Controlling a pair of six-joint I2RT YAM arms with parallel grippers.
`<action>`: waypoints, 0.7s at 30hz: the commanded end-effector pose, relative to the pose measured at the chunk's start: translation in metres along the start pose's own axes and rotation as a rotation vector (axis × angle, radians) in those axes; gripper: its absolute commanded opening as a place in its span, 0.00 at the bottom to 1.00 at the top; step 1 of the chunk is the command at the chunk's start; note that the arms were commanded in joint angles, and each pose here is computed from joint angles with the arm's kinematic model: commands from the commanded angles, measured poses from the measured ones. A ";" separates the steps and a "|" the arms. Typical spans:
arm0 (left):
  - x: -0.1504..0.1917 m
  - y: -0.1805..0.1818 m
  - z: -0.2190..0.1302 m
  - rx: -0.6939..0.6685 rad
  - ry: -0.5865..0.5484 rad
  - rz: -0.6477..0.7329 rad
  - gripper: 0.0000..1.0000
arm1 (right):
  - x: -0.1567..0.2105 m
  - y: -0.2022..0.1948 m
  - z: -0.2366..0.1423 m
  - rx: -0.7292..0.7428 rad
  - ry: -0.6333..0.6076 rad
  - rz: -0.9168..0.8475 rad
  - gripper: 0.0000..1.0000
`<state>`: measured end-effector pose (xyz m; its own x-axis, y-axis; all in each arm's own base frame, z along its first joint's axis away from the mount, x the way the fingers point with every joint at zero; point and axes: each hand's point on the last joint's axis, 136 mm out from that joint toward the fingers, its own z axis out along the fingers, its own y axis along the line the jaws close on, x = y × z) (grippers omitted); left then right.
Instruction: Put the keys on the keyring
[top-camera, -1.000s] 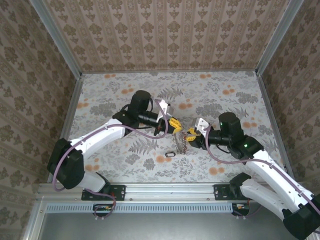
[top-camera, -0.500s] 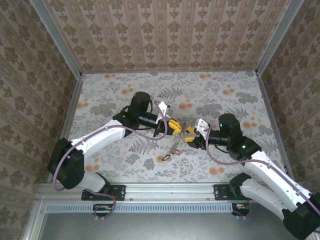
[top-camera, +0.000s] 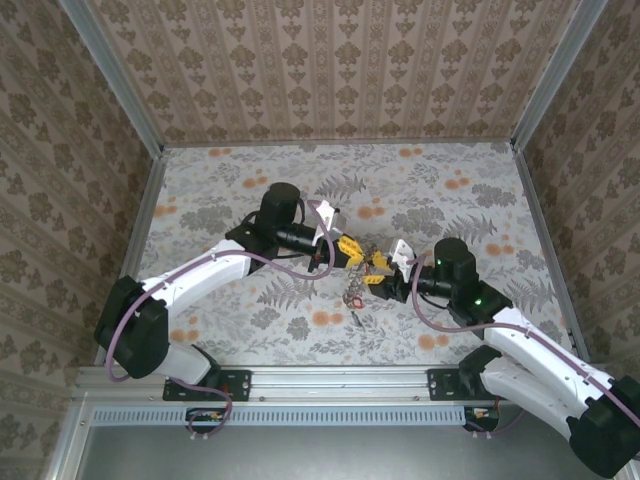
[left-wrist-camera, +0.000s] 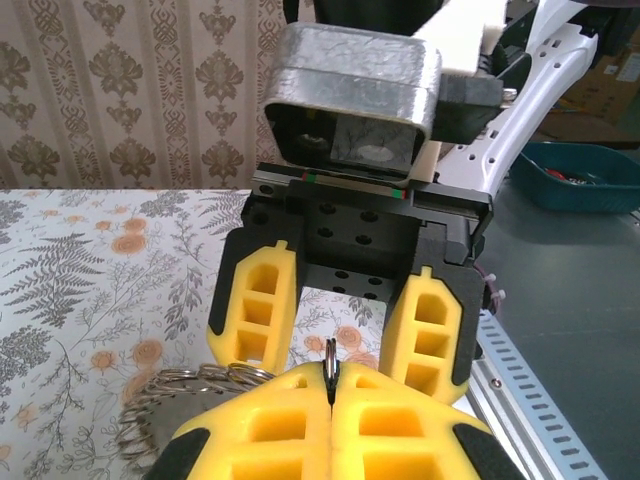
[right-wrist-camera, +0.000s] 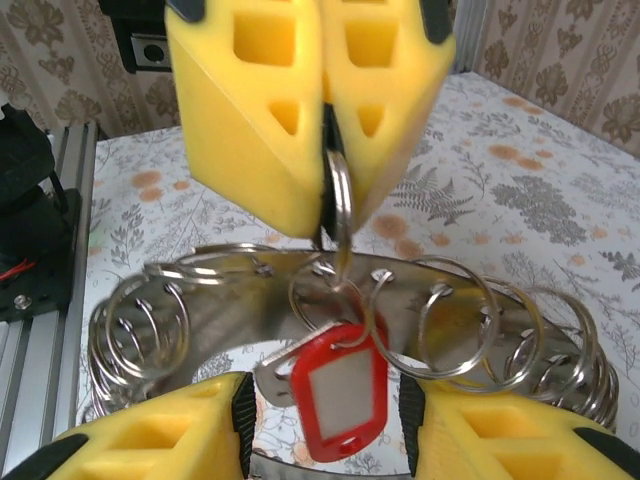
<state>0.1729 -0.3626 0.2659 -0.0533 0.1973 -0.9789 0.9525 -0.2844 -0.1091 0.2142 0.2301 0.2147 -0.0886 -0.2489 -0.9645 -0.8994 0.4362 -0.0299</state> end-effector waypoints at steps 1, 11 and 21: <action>-0.017 0.001 -0.004 -0.008 -0.038 0.038 0.00 | -0.010 -0.004 0.001 0.039 -0.050 -0.008 0.41; -0.015 0.005 -0.002 -0.008 -0.037 0.015 0.00 | -0.012 -0.014 -0.001 0.110 -0.057 -0.059 0.08; 0.003 0.016 -0.001 -0.051 0.000 -0.040 0.00 | -0.016 -0.008 -0.015 0.100 0.036 -0.123 0.00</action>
<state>0.1822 -0.3661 0.2641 -0.0745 0.2043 -0.9761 0.9633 -0.2384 -0.1234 0.2198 0.2213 0.2215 -0.0278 -0.2934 -0.9556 -0.8599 0.4944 -0.1268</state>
